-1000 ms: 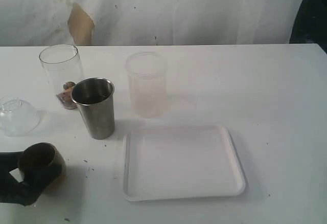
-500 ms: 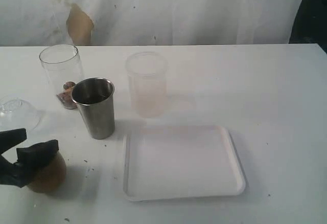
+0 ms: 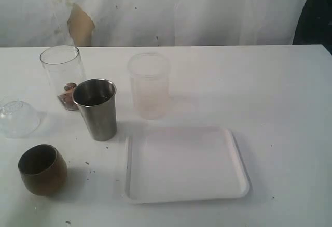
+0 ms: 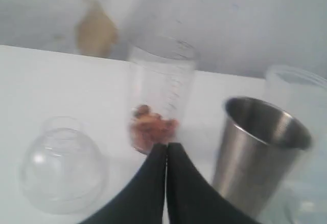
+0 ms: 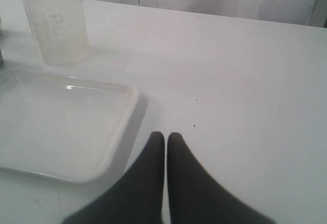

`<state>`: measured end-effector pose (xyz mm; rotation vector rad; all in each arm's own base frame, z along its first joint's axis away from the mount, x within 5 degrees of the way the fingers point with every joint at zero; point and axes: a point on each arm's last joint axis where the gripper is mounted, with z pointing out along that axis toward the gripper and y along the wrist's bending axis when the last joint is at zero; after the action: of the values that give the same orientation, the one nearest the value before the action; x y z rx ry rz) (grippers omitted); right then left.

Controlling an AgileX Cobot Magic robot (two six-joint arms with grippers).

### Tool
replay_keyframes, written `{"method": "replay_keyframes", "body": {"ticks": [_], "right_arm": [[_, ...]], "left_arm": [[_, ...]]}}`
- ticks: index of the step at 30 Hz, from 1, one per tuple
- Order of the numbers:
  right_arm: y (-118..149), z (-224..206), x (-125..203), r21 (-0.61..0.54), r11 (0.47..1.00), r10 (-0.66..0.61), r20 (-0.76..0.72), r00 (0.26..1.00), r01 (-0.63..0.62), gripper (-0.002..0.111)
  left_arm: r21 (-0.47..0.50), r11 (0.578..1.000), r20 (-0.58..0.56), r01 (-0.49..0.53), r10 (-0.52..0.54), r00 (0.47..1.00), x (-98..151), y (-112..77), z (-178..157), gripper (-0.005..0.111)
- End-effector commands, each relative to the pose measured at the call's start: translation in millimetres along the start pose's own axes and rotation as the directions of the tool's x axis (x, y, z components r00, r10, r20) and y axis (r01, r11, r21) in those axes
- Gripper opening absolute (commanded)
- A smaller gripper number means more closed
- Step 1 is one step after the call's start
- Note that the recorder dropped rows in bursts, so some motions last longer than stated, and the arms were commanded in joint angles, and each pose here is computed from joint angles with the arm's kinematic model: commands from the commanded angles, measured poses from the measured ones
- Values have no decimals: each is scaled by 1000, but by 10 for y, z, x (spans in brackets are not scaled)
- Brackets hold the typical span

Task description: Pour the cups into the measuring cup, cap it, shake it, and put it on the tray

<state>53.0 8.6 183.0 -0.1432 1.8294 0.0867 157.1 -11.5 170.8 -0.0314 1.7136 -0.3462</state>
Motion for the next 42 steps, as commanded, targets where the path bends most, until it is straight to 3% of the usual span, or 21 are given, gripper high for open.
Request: {"method": "replay_keyframes", "body": {"ticks": [1,8,16,22,25,29,31,33,36,39,42], "right_arm": [[2,1,13,-3,1000,-6,2,1000,6,2],[2,1,13,-3,1000,-6,2,1000,6,2],[2,1,13,-3,1000,-6,2,1000,6,2],[2,1,13,-3,1000,-6,2,1000,6,2],[2,1,13,-3,1000,-6,2,1000,6,2],[2,1,13,-3,1000,-6,2,1000,6,2],[-4,-1,-40,4,1000,-6,60,998,6,2],[-17,-10,-127,32,996,-89,153,984,85,2],[-32,-48,-278,59,996,-85,317,945,69,2],[-41,-83,-366,75,996,-83,414,907,57,2],[-50,-106,-412,32,998,32,470,882,-54,2]], "left_arm": [[-102,995,-13,4,-6,1000,-29,51,-100,0],[-105,994,57,-3,9,998,-177,-24,-277,0],[-4,1000,178,-19,19,984,-326,-206,-523,0],[-37,999,213,33,-24,977,-345,-216,-678,0],[24,1000,265,-17,10,964,-369,-309,-792,0],[35,999,237,-18,9,971,-337,-320,-810,0],[29,1000,228,-10,3,974,-330,-313,-808,0],[65,998,272,-2,-15,962,-366,-345,-832,0],[129,991,334,-37,-8,943,-474,-426,-897,0],[123,991,364,-49,1,931,-513,-438,-981,0],[88,996,371,-19,-15,928,-495,-402,-1044,0]]}}
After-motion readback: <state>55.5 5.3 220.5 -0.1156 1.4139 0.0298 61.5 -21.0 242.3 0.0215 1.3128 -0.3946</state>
